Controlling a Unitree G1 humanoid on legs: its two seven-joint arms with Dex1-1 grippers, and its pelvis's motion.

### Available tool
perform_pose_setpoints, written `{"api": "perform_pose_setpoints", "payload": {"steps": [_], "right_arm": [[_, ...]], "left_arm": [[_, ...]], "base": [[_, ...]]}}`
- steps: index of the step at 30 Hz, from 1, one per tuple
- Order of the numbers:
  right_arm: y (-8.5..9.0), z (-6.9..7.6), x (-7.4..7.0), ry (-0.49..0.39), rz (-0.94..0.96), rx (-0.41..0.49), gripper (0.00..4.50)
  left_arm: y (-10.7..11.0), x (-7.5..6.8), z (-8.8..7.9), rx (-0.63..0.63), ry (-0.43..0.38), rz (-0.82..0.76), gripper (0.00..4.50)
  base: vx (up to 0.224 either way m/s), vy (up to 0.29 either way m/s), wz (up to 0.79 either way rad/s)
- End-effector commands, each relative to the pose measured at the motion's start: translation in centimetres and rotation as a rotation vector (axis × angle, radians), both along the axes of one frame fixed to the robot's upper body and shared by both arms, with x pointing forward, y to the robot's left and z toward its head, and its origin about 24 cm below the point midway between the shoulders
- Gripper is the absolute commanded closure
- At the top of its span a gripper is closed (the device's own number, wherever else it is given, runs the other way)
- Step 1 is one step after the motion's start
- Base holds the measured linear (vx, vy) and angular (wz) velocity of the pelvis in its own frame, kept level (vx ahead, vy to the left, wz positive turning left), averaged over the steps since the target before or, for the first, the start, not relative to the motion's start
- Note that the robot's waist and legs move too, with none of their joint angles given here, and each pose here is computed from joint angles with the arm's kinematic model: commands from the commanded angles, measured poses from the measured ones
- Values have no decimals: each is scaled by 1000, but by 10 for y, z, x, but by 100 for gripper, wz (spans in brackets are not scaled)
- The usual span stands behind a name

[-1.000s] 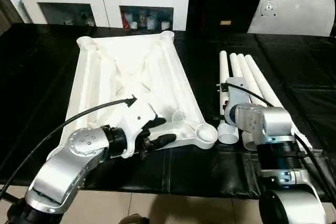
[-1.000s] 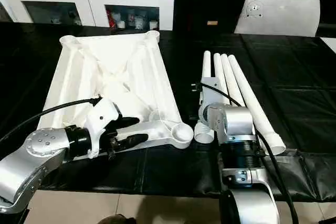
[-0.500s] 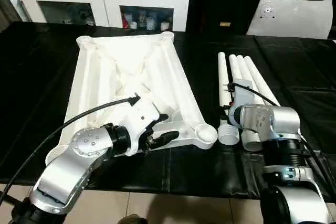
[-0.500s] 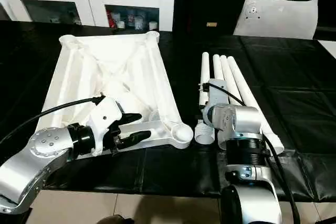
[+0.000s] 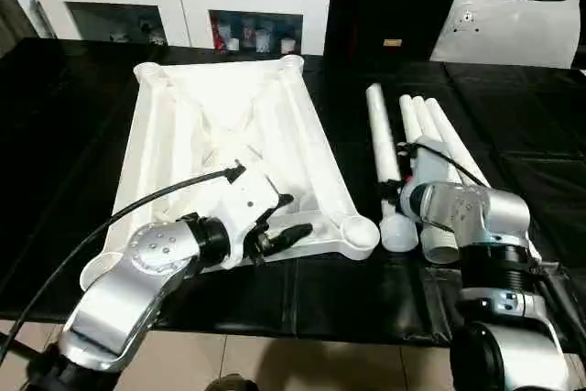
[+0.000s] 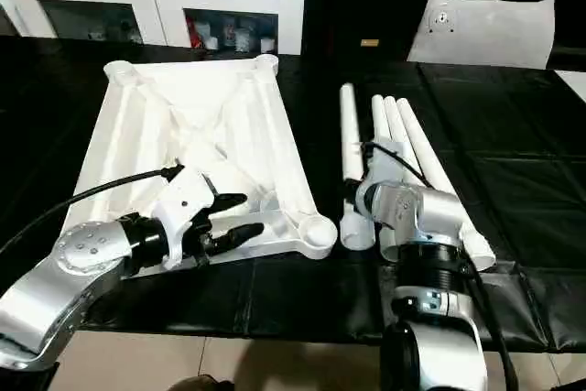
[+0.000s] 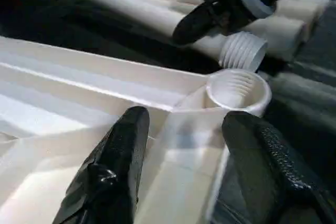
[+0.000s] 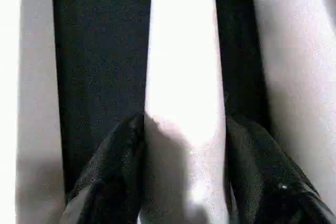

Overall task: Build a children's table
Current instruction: Pick table leg

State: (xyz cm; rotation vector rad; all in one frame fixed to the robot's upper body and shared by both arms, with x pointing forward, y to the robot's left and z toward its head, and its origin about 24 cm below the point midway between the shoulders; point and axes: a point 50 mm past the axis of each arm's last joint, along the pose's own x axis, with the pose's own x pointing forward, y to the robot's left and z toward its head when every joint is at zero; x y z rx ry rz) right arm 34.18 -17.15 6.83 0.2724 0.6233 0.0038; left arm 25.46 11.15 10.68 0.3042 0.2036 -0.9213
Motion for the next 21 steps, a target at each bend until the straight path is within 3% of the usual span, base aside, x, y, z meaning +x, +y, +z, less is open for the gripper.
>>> {"api": "perform_pose_setpoints", "payload": {"steps": [1,4,5,6,7,10,12,14,16,18,21], "right_arm": [[-3,20,5,-127,-9,-7,264],[0,44,8,-289,21,111,264],[5,58,7,-377,74,210,264],[6,58,7,-382,78,216,264],[13,74,3,-488,168,320,264],[24,89,-8,-624,350,369,264],[28,96,-15,-690,433,434,264],[28,96,-15,-690,433,434,264],[31,100,-25,-734,542,500,264],[33,101,-34,-750,637,549,264],[34,101,-38,-756,668,571,264]], "left_arm": [[2,7,8,-21,-38,45,192],[4,22,18,-98,-52,143,192],[5,29,24,-133,-58,183,192],[5,30,24,-135,-58,185,173],[6,39,32,-193,-57,233,162],[3,51,50,-337,-54,270,152],[0,56,61,-420,-44,257,118],[0,56,61,-420,-44,257,108],[-5,59,76,-536,-11,200,103],[-13,59,92,-659,40,95,67],[-17,57,99,-707,60,47,63]], "base": [[0,0,0],[0,0,0],[0,0,0],[0,0,0],[0,0,0],[0,0,0],[0,0,0],[0,0,0],[0,0,0],[0,0,0],[0,0,0]]}}
